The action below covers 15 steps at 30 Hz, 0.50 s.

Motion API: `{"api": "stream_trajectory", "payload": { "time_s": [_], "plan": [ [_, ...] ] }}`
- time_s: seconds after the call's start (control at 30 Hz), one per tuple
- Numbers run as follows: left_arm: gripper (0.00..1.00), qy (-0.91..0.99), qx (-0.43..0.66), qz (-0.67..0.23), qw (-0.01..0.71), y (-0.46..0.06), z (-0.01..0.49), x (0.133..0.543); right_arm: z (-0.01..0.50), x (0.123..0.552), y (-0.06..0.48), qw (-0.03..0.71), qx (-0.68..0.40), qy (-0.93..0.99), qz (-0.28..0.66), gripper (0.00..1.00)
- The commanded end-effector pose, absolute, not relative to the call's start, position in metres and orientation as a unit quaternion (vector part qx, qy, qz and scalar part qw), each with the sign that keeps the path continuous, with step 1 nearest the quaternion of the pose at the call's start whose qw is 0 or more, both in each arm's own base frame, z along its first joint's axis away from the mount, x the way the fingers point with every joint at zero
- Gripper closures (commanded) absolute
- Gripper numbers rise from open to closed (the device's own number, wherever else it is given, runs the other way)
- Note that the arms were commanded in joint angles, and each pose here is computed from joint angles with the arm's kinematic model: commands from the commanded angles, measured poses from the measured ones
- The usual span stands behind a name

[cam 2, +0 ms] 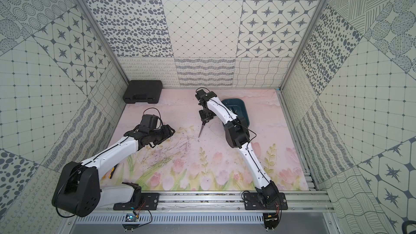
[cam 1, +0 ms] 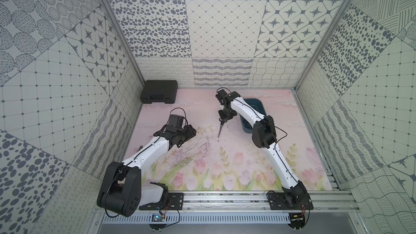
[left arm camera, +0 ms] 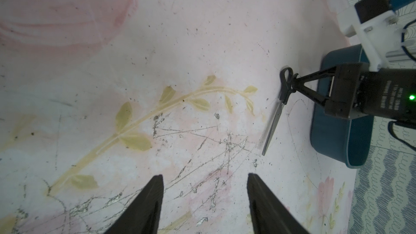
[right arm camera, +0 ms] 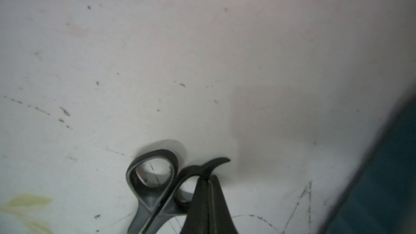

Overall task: Put the scissors into the storage box
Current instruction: Pick up the scissors from the center of the board.

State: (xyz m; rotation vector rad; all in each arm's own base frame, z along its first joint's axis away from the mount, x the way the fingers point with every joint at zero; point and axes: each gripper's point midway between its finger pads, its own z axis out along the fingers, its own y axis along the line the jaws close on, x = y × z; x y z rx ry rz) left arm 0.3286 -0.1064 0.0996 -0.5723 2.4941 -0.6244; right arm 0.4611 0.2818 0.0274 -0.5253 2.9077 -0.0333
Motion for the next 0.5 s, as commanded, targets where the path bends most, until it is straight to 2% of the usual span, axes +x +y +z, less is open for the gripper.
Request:
{"api": "stream_trajectory", "payload": {
  "time_s": [0.0, 0.47],
  "plan": [
    [0.36, 0.917, -0.201, -0.229, 0.256, -0.106, 0.103, 0.328, -0.002, 0.441, 0.274, 0.045, -0.192, 0.980, -0.021, 1.00],
    [0.36, 0.915, -0.201, -0.234, 0.258, -0.107, 0.106, 0.329, 0.125, 0.436, 0.261, 0.143, -0.173, 0.974, 0.020, 1.00]
  ]
}}
